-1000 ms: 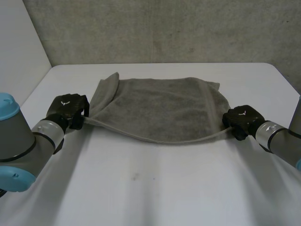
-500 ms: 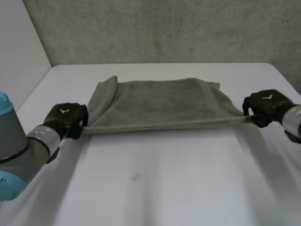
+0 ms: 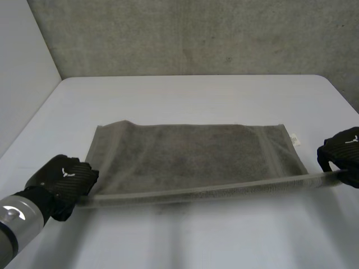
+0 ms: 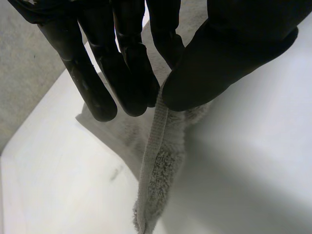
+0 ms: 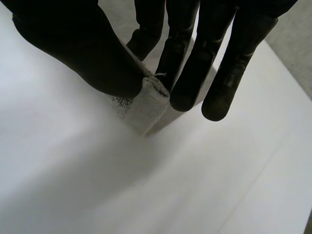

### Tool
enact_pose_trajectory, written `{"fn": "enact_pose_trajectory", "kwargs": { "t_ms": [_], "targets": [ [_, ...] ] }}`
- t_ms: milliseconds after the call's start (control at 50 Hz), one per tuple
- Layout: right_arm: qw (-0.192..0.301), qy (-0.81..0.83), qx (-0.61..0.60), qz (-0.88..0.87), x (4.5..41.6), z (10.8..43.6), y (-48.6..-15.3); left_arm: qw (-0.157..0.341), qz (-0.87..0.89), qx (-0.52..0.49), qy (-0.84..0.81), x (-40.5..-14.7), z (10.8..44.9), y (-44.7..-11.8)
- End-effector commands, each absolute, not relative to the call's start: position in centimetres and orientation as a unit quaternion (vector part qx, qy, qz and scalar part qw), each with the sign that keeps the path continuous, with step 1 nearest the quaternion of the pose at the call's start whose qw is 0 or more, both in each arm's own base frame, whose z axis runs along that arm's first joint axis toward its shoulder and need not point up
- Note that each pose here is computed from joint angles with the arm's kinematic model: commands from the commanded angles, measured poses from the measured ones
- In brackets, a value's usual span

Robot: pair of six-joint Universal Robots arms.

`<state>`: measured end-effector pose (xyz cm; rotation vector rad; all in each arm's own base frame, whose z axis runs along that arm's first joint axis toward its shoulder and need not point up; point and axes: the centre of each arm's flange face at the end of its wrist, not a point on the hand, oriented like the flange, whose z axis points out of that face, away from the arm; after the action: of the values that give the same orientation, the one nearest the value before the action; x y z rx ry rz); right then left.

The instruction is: Fold the towel.

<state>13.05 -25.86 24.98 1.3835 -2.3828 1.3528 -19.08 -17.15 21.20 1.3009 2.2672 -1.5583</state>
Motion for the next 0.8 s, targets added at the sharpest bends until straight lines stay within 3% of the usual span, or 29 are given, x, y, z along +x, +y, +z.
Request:
{"fn": "enact_pose_trajectory", "kwargs": {
  "t_ms": [20,360,580,800],
  "targets": [
    [0.027,-0.773,0.422,0.474,13.1,22.8,-29.0,0.063,-0.541,0.438,0.716,-20.5,19.8,-21.6],
    [0.037,-0.726,0.35,0.592,18.3,17.5,-39.2,0.077,-0.608,0.431,0.663,-25.5,15.8,-36.8],
    [0.083,-0.673,0.306,0.669,19.7,16.7,-43.1,0.086,-0.649,0.423,0.627,-27.9,14.1,-42.3],
    [0.074,-0.678,0.317,0.659,20.9,13.9,-43.9,0.079,-0.653,0.422,0.624,-28.9,12.5,-43.1]
  ]
}}
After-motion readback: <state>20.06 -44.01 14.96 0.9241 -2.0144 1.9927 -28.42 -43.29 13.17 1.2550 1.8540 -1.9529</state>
